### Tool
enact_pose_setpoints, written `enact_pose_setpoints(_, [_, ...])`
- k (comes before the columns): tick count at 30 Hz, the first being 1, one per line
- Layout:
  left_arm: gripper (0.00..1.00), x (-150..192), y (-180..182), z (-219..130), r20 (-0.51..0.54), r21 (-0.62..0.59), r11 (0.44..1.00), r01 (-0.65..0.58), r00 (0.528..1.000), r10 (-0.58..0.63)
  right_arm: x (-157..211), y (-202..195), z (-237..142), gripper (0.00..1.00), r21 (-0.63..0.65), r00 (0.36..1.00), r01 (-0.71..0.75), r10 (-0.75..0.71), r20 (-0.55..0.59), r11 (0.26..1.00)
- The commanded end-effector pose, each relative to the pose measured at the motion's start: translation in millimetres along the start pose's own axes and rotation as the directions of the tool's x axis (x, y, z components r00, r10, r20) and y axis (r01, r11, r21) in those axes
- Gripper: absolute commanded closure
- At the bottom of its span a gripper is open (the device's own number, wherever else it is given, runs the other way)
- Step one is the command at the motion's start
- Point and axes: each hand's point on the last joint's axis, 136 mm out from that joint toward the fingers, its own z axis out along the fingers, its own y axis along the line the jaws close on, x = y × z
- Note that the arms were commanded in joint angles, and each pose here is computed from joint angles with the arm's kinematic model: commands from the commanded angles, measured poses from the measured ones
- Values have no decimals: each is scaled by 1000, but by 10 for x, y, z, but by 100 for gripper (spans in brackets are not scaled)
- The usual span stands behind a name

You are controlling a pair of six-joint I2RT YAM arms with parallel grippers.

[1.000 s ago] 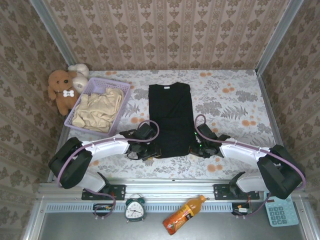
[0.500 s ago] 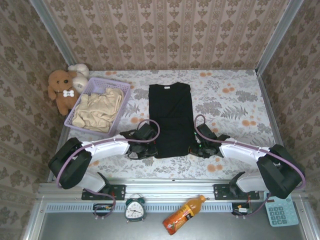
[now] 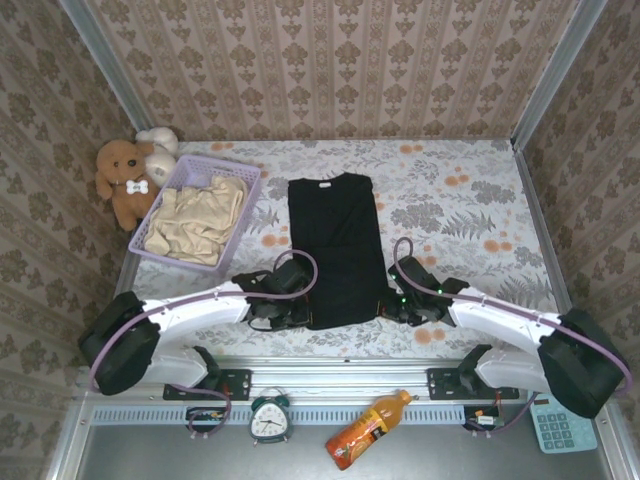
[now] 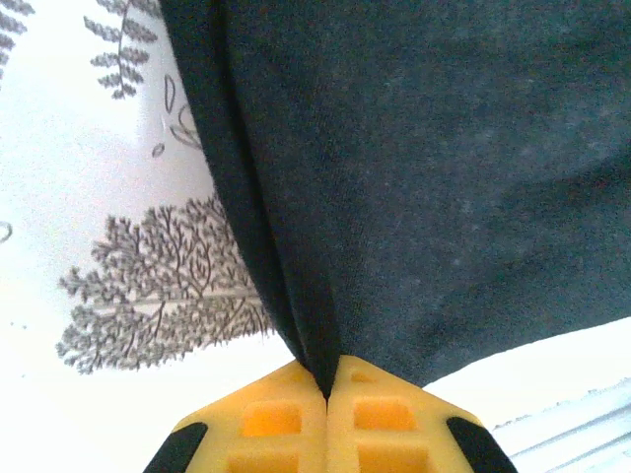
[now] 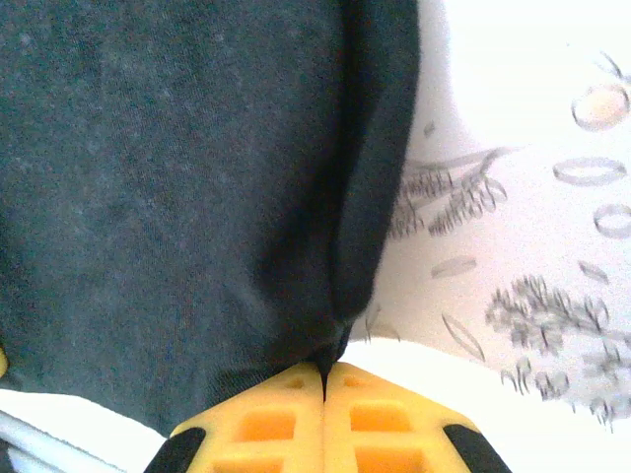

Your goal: Fold and stack the mixed laundry pile

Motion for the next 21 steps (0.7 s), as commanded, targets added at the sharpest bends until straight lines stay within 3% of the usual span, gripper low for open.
enact_pose_setpoints(1, [100,-17,-7,-143,17,-19,1000,-11,1000,11,95,-41,-122,99,5,999,-46,46,-12,999])
enact_pose_setpoints(9, [100,-779,-408,-599,241,70,996,-51,970,33,-718,610,-512,100,-154,983,37,-8,185,987])
enact_pose_setpoints(17, [100,-1857,-559,-1159,505,182,982,-49,862,-51,-1943,1204,-906,100,-202,911,136,-42,409,970])
enact_pose_setpoints(21, [100,-2523,-621,-1288,575,250,966,-57,812,-101,-2630,1306,-731,100,-221,887,117,-2,463,968])
